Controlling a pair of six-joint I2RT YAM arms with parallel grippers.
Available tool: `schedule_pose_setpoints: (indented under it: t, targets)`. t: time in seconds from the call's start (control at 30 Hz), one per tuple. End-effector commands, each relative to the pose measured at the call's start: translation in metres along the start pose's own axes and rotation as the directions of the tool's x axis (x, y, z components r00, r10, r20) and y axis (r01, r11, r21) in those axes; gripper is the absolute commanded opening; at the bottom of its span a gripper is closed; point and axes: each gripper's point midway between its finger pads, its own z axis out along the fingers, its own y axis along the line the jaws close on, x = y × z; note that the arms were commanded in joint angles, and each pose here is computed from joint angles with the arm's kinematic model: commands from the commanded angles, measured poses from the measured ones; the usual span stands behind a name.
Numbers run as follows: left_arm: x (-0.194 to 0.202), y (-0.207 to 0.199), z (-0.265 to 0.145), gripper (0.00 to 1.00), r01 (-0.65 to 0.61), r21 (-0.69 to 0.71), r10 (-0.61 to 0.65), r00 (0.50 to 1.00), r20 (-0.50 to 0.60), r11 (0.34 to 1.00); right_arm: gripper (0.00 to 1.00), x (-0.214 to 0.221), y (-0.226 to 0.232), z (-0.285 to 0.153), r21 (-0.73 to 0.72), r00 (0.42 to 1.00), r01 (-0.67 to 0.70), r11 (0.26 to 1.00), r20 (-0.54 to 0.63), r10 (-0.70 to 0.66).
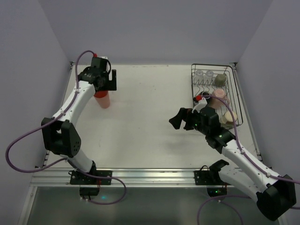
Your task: Unload the cups from the dish rack
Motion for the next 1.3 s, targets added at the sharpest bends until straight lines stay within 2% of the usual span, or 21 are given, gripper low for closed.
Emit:
schedule_pose_setpoints:
  t: [0.0, 0.07, 0.1, 0.17, 0.2, 0.27, 0.3, 0.37, 0.43, 0.47, 0.5, 0.57, 0.63, 0.77, 1.0, 1.1, 1.17, 1.27]
  targets:
    - [-0.039, -0.004, -0.045, 0.99, 0.035, 0.060, -0.046, 0.981, 0.189, 0.998, 0.98, -0.021, 0.000, -0.007, 0.044, 0.998, 0.022, 0.999, 0.053, -0.024]
    - [-0.043, -0.022, -0.063, 1.00, 0.011, 0.124, -0.041, 0.970, 0.239, 0.992, 0.94, -0.023, -0.008, -0.011, 0.098, 0.999, 0.013, 0.995, 0.051, -0.018]
    - [-0.053, -0.030, -0.085, 1.00, 0.003, 0.174, -0.058, 0.950, 0.308, 0.985, 0.92, -0.026, -0.010, -0.013, 0.119, 0.998, 0.010, 0.993, 0.064, -0.018]
    - [-0.039, -0.069, -0.107, 1.00, -0.069, 0.309, -0.040, 0.942, 0.332, 0.948, 0.83, -0.034, -0.028, -0.022, 0.225, 0.995, 0.002, 0.974, 0.098, -0.024]
    - [-0.046, -0.081, -0.134, 1.00, -0.101, 0.378, -0.066, 0.913, 0.403, 0.920, 0.79, -0.038, -0.032, -0.026, 0.254, 0.994, -0.002, 0.967, 0.109, -0.027]
    - [-0.011, -0.122, -0.151, 1.00, -0.183, 0.534, -0.044, 0.922, 0.384, 0.826, 0.72, -0.047, -0.041, -0.037, 0.325, 0.990, -0.011, 0.946, 0.138, -0.036]
    - [-0.012, -0.128, -0.174, 1.00, -0.212, 0.588, -0.083, 0.897, 0.433, 0.781, 0.69, -0.052, -0.044, -0.043, 0.347, 0.987, -0.018, 0.938, 0.158, -0.040]
    - [0.023, -0.144, -0.178, 1.00, -0.243, 0.669, -0.066, 0.914, 0.401, 0.702, 0.64, -0.061, -0.059, -0.057, 0.438, 0.980, -0.040, 0.898, 0.194, -0.051]
    - [0.045, -0.145, -0.189, 1.00, -0.271, 0.712, -0.081, 0.905, 0.418, 0.647, 0.64, -0.068, -0.070, -0.066, 0.496, 0.974, -0.060, 0.866, 0.221, -0.059]
    - [0.054, -0.148, -0.196, 1.00, -0.291, 0.743, -0.080, 0.904, 0.419, 0.603, 0.66, -0.070, -0.082, -0.072, 0.544, 0.972, -0.073, 0.836, 0.228, -0.064]
    - [0.055, -0.145, -0.210, 1.00, -0.320, 0.753, -0.107, 0.883, 0.457, 0.575, 0.69, -0.071, -0.087, -0.075, 0.562, 0.971, -0.083, 0.823, 0.232, -0.061]
    - [0.075, -0.145, -0.205, 1.00, -0.331, 0.765, -0.092, 0.888, 0.451, 0.552, 0.76, -0.071, -0.103, -0.077, 0.609, 0.973, -0.106, 0.786, 0.226, -0.044]
    - [0.085, -0.139, -0.206, 1.00, -0.360, 0.752, -0.085, 0.873, 0.480, 0.552, 0.81, -0.073, -0.115, -0.076, 0.647, 0.977, -0.112, 0.754, 0.211, -0.036]
    - [0.090, -0.125, -0.201, 1.00, -0.365, 0.710, -0.089, 0.853, 0.514, 0.602, 0.81, -0.075, -0.130, -0.072, 0.695, 0.982, -0.116, 0.709, 0.186, -0.021]
    - [0.094, -0.128, -0.210, 1.00, -0.383, 0.731, -0.084, 0.855, 0.512, 0.565, 0.81, -0.065, -0.137, -0.048, 0.713, 0.994, -0.090, 0.695, 0.104, 0.022]
    - [0.095, -0.126, -0.213, 1.00, -0.386, 0.730, -0.088, 0.851, 0.518, 0.564, 0.81, -0.062, -0.149, -0.040, 0.755, 0.998, -0.061, 0.652, 0.066, 0.016]
    - [0.095, -0.126, -0.213, 1.00, -0.386, 0.730, -0.089, 0.850, 0.519, 0.564, 0.77, -0.062, -0.157, -0.039, 0.782, 0.999, -0.045, 0.621, 0.049, 0.011]
    - [0.095, -0.126, -0.212, 1.00, -0.383, 0.730, -0.089, 0.852, 0.516, 0.565, 0.75, -0.060, -0.162, -0.029, 0.784, 0.999, -0.037, 0.619, 0.033, 0.018]
